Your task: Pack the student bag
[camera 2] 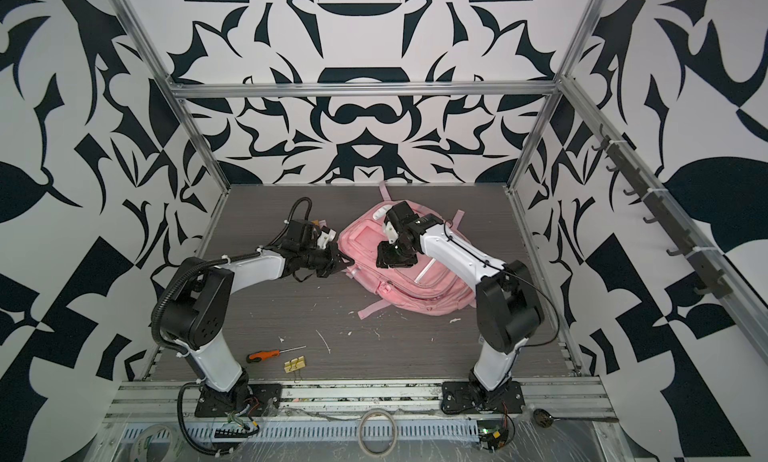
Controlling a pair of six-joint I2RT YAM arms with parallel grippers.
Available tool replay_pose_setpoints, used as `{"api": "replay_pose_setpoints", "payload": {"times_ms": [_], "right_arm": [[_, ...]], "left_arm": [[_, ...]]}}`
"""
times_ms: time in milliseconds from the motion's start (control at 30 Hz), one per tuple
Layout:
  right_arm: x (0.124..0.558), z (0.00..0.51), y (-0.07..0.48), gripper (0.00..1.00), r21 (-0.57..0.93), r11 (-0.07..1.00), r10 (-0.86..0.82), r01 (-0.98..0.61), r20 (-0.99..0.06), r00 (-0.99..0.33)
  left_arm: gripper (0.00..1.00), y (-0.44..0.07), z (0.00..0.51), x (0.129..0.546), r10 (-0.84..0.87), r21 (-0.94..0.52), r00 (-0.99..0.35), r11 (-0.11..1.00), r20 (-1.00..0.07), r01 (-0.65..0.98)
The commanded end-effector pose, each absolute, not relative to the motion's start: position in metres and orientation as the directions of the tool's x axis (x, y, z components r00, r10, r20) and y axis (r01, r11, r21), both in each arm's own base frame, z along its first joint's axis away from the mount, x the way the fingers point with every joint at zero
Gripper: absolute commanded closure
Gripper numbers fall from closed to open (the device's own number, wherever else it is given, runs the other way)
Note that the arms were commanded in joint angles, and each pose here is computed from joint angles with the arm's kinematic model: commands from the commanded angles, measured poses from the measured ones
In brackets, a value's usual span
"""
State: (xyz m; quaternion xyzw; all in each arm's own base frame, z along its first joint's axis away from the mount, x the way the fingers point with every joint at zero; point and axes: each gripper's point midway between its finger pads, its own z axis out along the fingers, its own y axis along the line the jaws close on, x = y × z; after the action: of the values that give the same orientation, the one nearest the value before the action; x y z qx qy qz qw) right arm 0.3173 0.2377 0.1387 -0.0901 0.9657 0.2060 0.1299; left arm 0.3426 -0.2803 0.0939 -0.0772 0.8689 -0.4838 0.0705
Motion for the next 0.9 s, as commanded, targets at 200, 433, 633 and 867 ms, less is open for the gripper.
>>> {"api": "replay_pose_setpoints", "payload": {"times_ms": [200,433,633,867], "right_arm": [[0.248,0.126,0.218,0.61,0.384,0.921,0.037,-0.062,-0.246,-0.969],[0.265,0.107,0.242,0.60,0.447,0.893,0.071,-0.038,-0.224,-0.972],[0.289,0.112,0.256,0.51,0.538,0.841,0.215,0.050,-0.249,-0.944],[0.287,0.095,0.239,0.54,0.484,0.862,0.289,0.148,-0.232,-0.929]], "left_arm": [[1.00,-0.295,0.108,0.367,-0.269,-0.873,-0.960,0.484,-0.083,-0.060],[1.00,-0.305,0.101,0.358,-0.239,-0.876,-0.969,0.479,-0.067,-0.057],[1.00,-0.309,0.107,0.349,-0.216,-0.878,-0.974,0.476,-0.074,-0.039],[1.00,-0.320,0.109,0.338,-0.188,-0.879,-0.979,0.477,-0.077,-0.022]]}}
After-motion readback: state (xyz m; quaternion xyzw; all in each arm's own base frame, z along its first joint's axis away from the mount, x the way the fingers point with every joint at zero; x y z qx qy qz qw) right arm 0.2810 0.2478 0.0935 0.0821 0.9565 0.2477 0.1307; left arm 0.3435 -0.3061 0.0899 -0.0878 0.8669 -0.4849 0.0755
